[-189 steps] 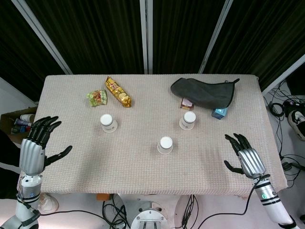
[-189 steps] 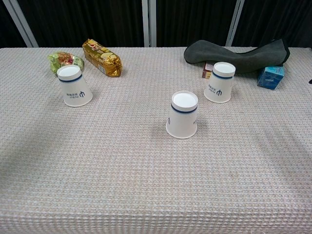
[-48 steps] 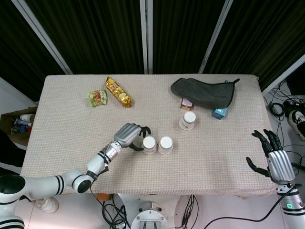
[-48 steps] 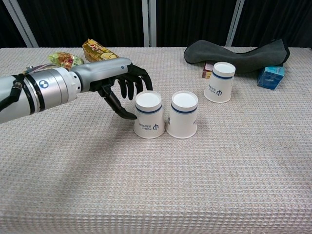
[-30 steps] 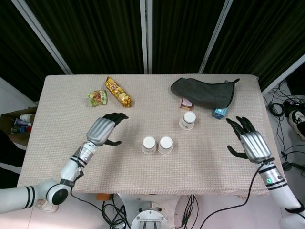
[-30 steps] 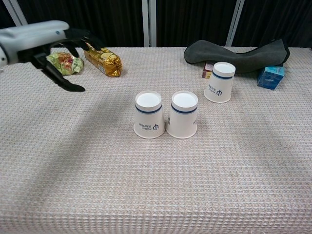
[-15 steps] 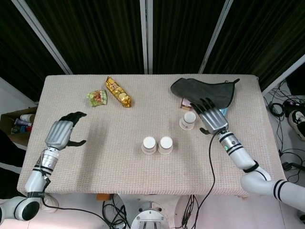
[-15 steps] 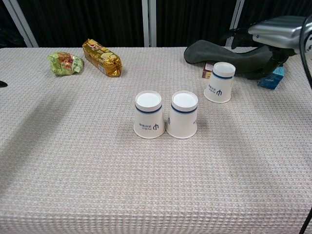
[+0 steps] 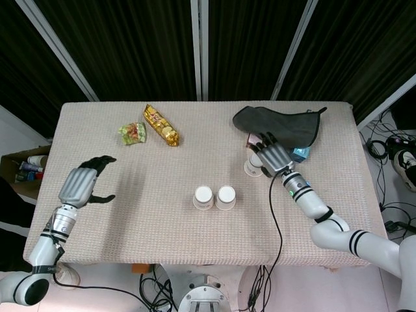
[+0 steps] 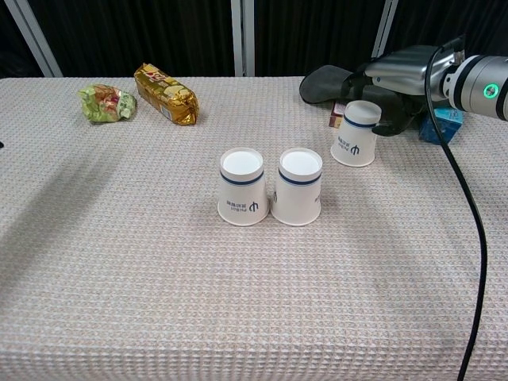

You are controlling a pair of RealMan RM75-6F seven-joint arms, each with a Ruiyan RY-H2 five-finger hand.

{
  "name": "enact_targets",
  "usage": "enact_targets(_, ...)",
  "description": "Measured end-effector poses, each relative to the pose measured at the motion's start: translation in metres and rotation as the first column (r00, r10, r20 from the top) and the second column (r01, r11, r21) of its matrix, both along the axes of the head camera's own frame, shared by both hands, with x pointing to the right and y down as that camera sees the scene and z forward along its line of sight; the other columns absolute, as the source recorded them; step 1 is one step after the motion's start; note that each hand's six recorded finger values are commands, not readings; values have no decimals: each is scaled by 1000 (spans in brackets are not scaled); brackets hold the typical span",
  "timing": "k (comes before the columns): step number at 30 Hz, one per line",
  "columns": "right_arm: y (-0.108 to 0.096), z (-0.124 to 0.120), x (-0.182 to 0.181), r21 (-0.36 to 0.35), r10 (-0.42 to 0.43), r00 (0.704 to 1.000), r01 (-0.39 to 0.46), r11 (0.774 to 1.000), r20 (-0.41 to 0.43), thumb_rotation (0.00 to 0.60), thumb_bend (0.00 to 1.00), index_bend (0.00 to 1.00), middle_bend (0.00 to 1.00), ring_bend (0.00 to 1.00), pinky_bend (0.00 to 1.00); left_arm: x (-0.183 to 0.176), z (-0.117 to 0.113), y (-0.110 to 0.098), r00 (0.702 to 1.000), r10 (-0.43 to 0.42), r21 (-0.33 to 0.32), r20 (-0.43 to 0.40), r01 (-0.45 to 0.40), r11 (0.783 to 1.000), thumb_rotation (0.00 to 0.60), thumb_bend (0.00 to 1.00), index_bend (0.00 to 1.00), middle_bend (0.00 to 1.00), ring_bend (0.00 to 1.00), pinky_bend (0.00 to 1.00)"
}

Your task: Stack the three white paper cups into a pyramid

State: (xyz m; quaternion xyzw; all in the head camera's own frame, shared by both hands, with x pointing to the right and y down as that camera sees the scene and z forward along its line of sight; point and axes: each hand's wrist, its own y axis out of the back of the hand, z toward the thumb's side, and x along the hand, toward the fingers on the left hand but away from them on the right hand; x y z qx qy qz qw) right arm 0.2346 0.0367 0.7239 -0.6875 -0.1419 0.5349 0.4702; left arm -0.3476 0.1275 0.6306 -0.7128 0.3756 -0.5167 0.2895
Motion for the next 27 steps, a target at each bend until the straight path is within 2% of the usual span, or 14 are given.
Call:
enact_targets(7,0,3,0,-7,-13,1000,13,1000,9,600,354,317,338,71,135,-2,-3,0,1000,-11,13,-7,11,1000,600,131,176,169,160,240)
enact_targets(9,1,3,-2,-8,-21,1000,21,1000,13,600,373,372,361,93,145,-4,-2,1,1000,-13,12,-5,13,1000,600,131,176,169,160,240)
enact_targets(12,1,1,-3,4,-30,999,30,1000,28,600,387,418,370,111,156,-6,-3,2,1000,-20,10,-3,20,1000,600,131,176,169,160,240)
enact_targets(15,2,-8,-2,34,-42,998,40,999,51,600,388,423,374,112,157,-10,-5,3,1000,-24,14,3,24,1000,600,130,176,169,160,240)
enact_targets(21,9,-50,-7,102,-94,988,81,991,126,600,388,430,381,126,157,-14,-8,7,999,3,28,50,-5,1000,600,130,176,169,160,240)
enact_targets(27,21,-108,-26,165,-165,958,128,978,234,600,389,429,387,127,156,-18,-10,19,998,3,25,67,-5,1000,600,130,176,169,160,240)
